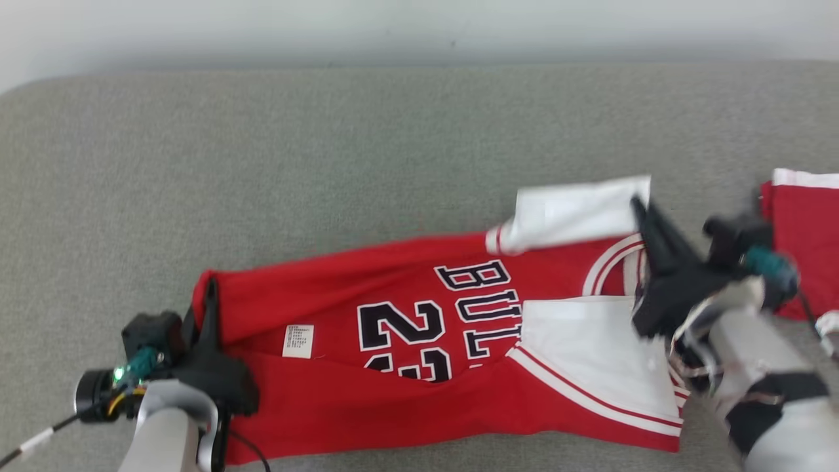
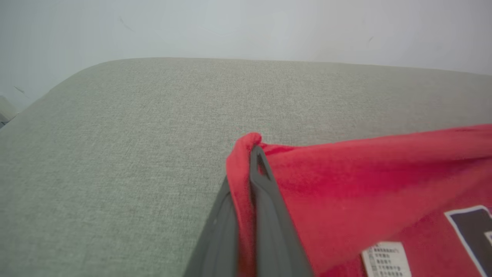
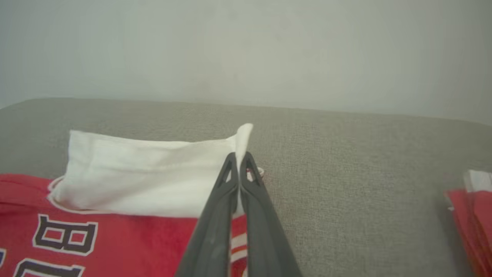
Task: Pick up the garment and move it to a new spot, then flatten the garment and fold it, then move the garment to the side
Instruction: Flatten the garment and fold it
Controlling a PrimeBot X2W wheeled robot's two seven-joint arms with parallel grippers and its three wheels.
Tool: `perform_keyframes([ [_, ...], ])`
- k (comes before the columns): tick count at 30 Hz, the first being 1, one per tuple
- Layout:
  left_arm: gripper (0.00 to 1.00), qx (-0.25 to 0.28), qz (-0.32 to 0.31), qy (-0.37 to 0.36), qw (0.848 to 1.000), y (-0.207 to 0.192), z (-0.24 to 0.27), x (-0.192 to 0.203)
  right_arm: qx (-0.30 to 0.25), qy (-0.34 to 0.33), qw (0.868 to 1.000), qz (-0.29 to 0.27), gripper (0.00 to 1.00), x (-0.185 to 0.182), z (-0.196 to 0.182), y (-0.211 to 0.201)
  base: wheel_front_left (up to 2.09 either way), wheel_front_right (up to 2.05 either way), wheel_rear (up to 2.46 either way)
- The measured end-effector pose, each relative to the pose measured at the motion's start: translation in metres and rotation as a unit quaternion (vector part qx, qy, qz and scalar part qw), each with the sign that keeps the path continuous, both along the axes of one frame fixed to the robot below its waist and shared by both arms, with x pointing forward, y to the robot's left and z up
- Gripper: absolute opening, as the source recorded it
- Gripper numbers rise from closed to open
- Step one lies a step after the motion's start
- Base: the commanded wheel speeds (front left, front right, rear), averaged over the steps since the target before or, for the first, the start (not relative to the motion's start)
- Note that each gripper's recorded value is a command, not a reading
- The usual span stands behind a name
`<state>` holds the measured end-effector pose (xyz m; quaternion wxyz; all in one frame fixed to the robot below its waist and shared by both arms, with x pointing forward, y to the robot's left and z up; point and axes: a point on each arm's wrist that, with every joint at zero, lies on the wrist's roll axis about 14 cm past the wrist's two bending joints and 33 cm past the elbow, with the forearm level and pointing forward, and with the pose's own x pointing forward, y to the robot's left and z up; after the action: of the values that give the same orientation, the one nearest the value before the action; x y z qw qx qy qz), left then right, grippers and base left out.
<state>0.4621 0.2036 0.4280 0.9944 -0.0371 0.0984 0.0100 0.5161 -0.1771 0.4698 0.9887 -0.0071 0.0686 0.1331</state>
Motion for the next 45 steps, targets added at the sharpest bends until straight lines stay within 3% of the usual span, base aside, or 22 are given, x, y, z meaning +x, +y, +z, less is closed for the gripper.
perform_keyframes([
  [11, 0.00, 0.007, -0.020, 0.013, 1.000, -0.009, -0.007, -0.030, 0.040, 0.024, 0.998, -0.035, 0.00, -0.064, -0.019, -0.007, 0.00, 0.00, 0.00],
  [22, 0.00, 0.005, -0.033, 0.000, 0.999, -0.015, 0.001, -0.037, 0.053, 0.017, 0.995, -0.078, 0.00, -0.089, -0.019, -0.025, 0.00, 0.00, 0.00],
  [23, 0.07, 0.005, -0.033, 0.001, 0.999, -0.015, 0.001, -0.038, 0.054, 0.021, 0.995, -0.081, 0.00, -0.091, -0.021, -0.026, 0.00, 0.00, 0.00],
  [24, 0.28, 0.004, -0.028, 0.001, 1.000, -0.014, 0.000, -0.039, 0.056, 0.026, 0.994, -0.085, 0.00, -0.094, -0.025, -0.027, 0.00, 0.00, 0.00],
  [25, 0.97, 0.002, -0.023, -0.002, 1.000, -0.012, 0.001, -0.040, 0.059, 0.033, 0.994, -0.090, 0.40, -0.097, -0.030, -0.028, 0.00, 0.00, 0.00],
  [26, 1.00, 0.004, -0.019, -0.006, 1.000, -0.010, 0.003, -0.040, 0.063, 0.036, 0.993, -0.095, 1.00, -0.099, -0.032, -0.029, 0.00, 0.00, 0.00],
  [31, 1.00, 0.021, 0.019, -0.033, 0.999, 0.004, 0.017, -0.053, 0.073, 0.012, 0.990, -0.124, 1.00, -0.100, -0.019, -0.045, 0.00, 0.00, 0.00],
  [36, 1.00, 0.032, 0.040, -0.013, 0.999, 0.012, 0.002, -0.089, 0.073, 0.004, 0.987, -0.140, 1.00, -0.112, -0.019, -0.051, 0.00, 0.00, 0.00],
  [45, 1.00, 0.032, 0.057, -0.003, 0.998, 0.012, -0.004, -0.126, 0.073, 0.002, 0.991, -0.110, 1.00, -0.121, -0.017, -0.023, 0.00, 0.00, 0.00],
])
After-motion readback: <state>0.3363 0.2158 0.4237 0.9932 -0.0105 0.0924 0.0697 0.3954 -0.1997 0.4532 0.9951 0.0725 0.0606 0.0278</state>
